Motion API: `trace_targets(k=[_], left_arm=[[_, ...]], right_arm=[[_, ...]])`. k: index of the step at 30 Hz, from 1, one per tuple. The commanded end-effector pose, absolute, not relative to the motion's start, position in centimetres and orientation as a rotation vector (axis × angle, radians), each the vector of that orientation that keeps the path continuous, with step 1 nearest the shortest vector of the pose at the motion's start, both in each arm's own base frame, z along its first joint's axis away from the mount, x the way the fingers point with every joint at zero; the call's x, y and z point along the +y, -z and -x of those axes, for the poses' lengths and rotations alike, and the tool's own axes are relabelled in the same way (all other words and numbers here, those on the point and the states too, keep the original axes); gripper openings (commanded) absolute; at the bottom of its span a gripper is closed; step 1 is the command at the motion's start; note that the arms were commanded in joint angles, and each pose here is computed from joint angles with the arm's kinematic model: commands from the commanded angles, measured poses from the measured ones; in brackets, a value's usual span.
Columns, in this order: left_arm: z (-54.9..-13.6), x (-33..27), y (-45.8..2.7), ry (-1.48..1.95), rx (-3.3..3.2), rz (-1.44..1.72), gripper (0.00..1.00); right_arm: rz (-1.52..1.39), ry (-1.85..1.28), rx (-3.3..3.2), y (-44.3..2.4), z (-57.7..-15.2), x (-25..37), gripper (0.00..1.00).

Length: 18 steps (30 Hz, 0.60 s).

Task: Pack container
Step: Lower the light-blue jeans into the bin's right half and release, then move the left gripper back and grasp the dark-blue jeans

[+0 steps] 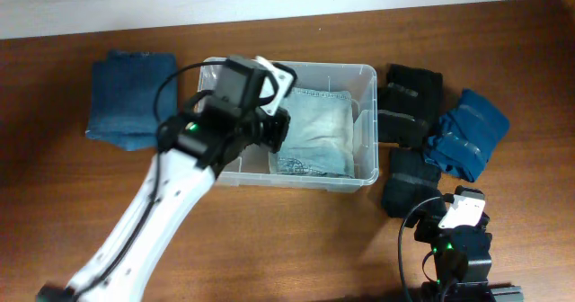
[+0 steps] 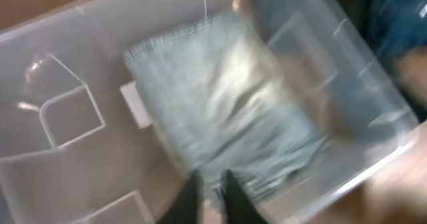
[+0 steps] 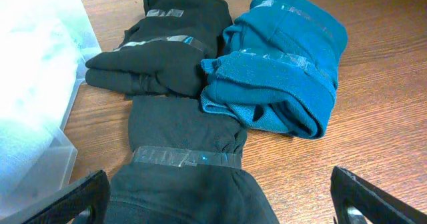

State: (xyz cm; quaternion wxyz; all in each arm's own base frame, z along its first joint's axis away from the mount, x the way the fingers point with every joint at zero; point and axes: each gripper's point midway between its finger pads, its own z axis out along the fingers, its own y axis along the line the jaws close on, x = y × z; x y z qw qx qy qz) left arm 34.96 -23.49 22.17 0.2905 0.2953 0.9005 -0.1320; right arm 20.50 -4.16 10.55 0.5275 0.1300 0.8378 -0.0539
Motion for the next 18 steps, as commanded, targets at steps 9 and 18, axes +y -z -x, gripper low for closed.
trace_targets(k=[9,18], left_arm=[[-35.8,-27.1,-8.8,0.39,2.343,-1.473,0.0],[-34.0,-28.0,-2.3,0.464,2.417,-1.623,0.0]], right_arm=[[-0.313,0.139,2.003,-10.3,-20.5,-4.3,0.98],[-0.313,0.139,2.003,-10.3,-20.5,-4.3,0.99]])
